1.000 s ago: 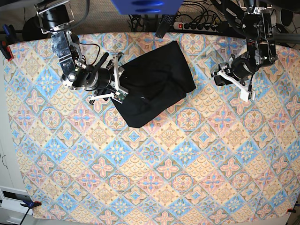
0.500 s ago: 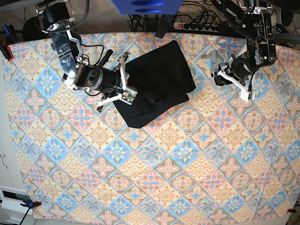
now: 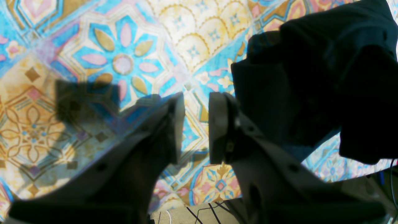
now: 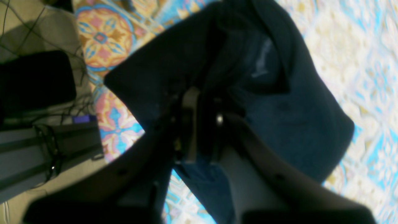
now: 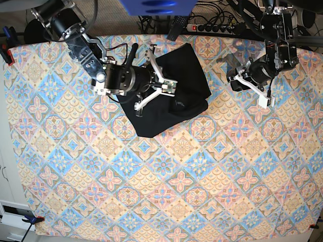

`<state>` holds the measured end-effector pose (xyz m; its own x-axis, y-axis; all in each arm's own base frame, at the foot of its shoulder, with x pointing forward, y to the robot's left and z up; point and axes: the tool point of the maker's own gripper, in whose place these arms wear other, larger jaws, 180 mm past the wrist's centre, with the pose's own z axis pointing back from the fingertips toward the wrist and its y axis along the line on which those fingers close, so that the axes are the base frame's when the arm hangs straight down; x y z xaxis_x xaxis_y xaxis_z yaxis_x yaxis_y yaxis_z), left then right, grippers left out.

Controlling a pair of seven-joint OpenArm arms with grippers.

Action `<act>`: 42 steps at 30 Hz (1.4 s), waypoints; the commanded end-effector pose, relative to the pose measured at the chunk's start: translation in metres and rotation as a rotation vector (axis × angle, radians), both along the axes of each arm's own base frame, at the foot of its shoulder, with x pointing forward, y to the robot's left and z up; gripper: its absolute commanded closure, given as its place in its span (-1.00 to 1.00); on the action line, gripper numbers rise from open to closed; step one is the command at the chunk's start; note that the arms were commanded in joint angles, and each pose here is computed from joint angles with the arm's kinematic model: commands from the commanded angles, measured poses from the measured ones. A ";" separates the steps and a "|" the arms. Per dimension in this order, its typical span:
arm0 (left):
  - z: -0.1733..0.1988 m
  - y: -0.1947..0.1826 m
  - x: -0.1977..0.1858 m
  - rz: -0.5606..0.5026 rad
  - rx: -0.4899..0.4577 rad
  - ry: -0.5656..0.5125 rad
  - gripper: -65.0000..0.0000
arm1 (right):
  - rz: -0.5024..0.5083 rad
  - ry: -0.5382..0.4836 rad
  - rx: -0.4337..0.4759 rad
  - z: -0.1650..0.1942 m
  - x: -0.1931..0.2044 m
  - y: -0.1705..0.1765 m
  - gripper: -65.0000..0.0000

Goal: Fold the T-shirt properly

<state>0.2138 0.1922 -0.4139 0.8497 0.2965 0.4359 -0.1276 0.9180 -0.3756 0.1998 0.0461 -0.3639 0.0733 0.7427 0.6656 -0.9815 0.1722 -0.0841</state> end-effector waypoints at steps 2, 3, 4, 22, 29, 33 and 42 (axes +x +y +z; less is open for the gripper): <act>0.009 0.003 0.007 -0.005 0.009 -0.036 0.58 | 0.030 -0.024 0.040 0.012 0.005 0.010 0.79; 0.009 0.002 0.007 -0.005 0.008 -0.037 0.58 | 0.039 -0.022 0.035 0.010 0.005 0.011 0.72; 0.009 0.002 0.008 -0.005 0.008 -0.039 0.58 | 0.041 -0.017 0.033 0.009 0.003 0.012 0.64; 0.061 -0.018 0.022 -0.071 0.025 -0.194 0.58 | -0.338 -0.095 0.027 0.028 0.081 -0.080 0.31; 0.079 -0.034 0.035 -0.068 -0.038 -0.260 0.58 | -0.460 -0.069 0.007 0.017 0.098 -0.114 0.31; 0.081 -0.042 0.045 -0.047 -0.075 -0.278 0.58 | -0.481 0.047 0.029 -0.013 0.090 -0.095 0.38; 0.074 -0.035 0.049 0.006 -0.089 -0.269 0.58 | -0.163 0.113 -0.081 -0.051 0.025 -0.016 0.52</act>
